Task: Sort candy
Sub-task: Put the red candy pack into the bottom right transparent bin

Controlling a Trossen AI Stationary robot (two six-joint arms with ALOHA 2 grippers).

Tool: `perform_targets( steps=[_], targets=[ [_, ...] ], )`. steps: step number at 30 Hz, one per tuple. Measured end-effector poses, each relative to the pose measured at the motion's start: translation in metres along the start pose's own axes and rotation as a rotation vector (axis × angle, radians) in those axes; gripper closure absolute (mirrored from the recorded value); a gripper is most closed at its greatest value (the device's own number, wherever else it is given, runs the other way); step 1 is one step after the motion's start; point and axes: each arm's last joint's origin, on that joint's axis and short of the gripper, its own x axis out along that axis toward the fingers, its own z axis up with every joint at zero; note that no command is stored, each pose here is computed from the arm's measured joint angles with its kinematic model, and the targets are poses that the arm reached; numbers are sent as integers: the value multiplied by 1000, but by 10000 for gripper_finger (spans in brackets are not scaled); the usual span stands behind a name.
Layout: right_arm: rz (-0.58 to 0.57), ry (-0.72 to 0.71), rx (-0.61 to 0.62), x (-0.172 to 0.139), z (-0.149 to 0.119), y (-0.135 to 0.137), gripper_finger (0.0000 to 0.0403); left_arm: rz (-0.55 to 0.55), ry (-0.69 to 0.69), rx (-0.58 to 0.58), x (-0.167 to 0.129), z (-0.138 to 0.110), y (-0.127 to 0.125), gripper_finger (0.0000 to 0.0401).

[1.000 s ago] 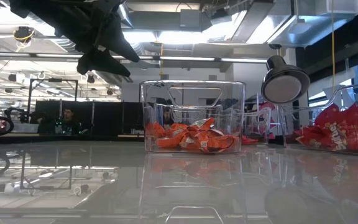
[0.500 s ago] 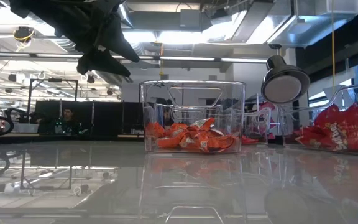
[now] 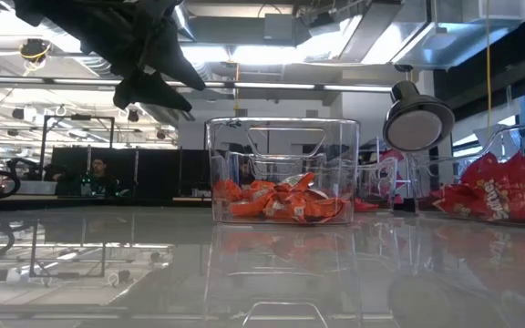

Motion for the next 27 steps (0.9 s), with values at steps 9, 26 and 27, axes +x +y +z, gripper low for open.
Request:
perform_targets(
  steps=[9,26,27],
  targets=[
    [-282,-298,65,-63,38,-61,389,-2,1,-1,0,0,0,168],
    [-509,-175,369,-46,23,-144,338,0,5,2,0,-1,0,168],
    [-504,-168,379,-45,23,-145,317,0,5,2,0,-1,0,168]
  ],
)
